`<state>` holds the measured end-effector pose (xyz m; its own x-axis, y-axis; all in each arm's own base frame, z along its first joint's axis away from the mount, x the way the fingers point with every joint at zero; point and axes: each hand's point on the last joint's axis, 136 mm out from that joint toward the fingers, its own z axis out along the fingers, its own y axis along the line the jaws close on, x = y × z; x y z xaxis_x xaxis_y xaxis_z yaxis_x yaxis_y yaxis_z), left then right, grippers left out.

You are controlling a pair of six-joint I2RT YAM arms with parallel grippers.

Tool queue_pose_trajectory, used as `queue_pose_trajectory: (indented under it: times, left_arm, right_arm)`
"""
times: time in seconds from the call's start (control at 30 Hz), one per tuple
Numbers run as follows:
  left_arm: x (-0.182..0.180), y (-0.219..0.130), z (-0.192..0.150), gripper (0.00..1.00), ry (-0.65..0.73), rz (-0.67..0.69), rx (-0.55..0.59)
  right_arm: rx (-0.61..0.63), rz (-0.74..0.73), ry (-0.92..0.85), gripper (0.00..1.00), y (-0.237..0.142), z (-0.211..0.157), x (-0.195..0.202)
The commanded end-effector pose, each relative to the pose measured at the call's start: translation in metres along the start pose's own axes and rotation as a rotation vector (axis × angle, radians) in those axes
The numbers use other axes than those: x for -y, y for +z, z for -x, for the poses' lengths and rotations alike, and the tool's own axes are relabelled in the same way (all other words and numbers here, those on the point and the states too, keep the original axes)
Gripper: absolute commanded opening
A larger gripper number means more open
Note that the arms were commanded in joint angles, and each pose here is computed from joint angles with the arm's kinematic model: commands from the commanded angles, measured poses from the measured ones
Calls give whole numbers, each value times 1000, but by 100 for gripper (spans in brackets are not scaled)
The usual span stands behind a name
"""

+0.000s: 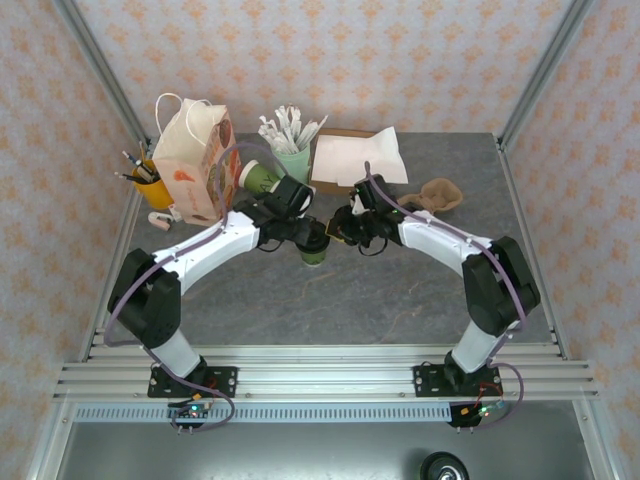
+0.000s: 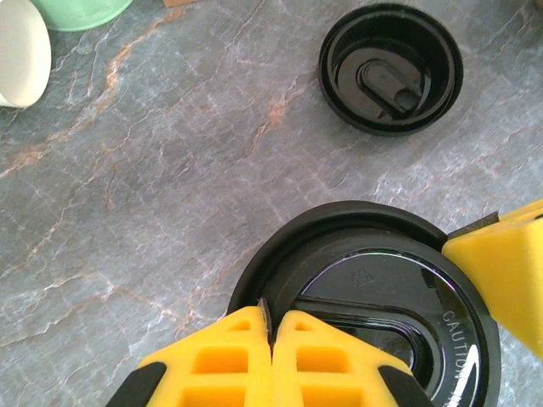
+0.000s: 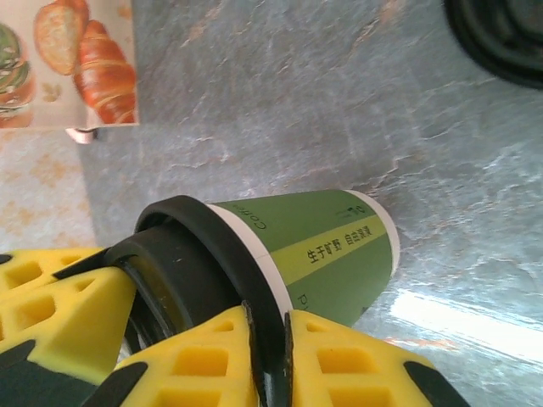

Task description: Pack the takeout coffee

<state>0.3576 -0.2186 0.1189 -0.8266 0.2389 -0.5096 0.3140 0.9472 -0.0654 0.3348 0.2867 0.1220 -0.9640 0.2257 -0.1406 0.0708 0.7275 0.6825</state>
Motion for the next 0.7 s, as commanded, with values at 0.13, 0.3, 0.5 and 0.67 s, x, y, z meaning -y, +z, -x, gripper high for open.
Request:
queue_pose_trajectory:
  times: [0.13,0.3,0.5,0.67]
  left_arm:
    - [-14,23,-97,0,75,57,-356]
    - [-10,4,-63,0,177,45,-313]
    - [-7,3,-53,0,260,26,-303]
    - [-4,5,-48,0,271,17,-303]
  right_arm:
    - [-53,5,55,22,-7,-2,-8]
    - [68,132,38,23,-33,39,-41]
    - [21,134,32,25,-11,41,-33]
    - [-115,158,37,26,14,22,-25]
